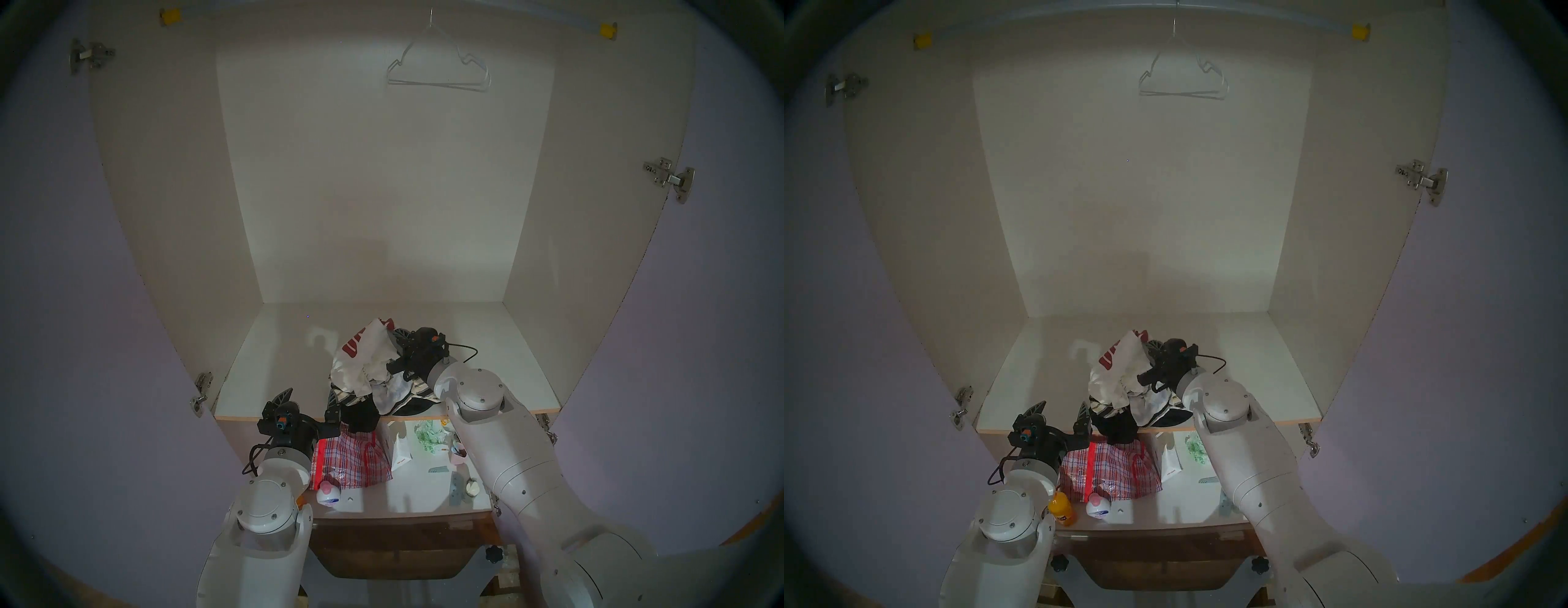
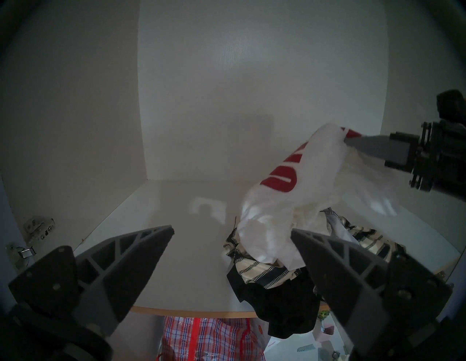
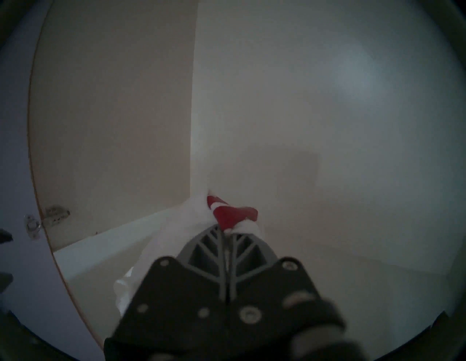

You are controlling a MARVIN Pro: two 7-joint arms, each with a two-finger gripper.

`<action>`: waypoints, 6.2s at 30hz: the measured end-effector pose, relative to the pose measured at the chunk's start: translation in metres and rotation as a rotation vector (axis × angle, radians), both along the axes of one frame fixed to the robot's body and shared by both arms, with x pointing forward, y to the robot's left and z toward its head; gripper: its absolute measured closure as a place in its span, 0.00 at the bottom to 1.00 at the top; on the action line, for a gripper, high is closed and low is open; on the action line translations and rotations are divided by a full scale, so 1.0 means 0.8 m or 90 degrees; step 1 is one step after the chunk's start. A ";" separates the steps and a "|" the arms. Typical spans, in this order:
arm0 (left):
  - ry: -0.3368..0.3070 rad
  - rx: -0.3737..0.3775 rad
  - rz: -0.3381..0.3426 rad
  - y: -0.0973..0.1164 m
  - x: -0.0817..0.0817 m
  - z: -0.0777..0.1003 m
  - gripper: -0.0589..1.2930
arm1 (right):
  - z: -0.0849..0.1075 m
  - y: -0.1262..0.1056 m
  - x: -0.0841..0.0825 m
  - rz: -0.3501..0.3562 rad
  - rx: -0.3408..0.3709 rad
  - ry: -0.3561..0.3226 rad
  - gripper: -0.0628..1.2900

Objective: Sort tops into two piles: light colors and dark colors

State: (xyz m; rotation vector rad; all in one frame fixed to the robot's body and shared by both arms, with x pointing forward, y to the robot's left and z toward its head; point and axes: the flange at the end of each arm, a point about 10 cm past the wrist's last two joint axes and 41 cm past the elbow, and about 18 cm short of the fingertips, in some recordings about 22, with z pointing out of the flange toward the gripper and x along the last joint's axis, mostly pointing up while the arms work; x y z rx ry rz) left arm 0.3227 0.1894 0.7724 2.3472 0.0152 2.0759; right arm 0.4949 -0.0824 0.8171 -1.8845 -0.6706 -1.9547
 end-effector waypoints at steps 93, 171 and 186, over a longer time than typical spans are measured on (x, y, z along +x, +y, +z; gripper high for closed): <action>0.001 0.031 -0.027 0.001 0.000 -0.002 0.02 | 0.007 -0.248 0.125 -0.770 0.371 0.508 0.04; 0.129 0.299 -0.072 -0.245 0.201 -0.047 0.02 | 0.065 -0.244 0.078 -0.442 0.105 0.271 0.04; 0.156 0.441 -0.078 -0.214 0.253 -0.063 0.96 | 0.068 -0.241 0.077 -0.441 0.112 0.255 0.04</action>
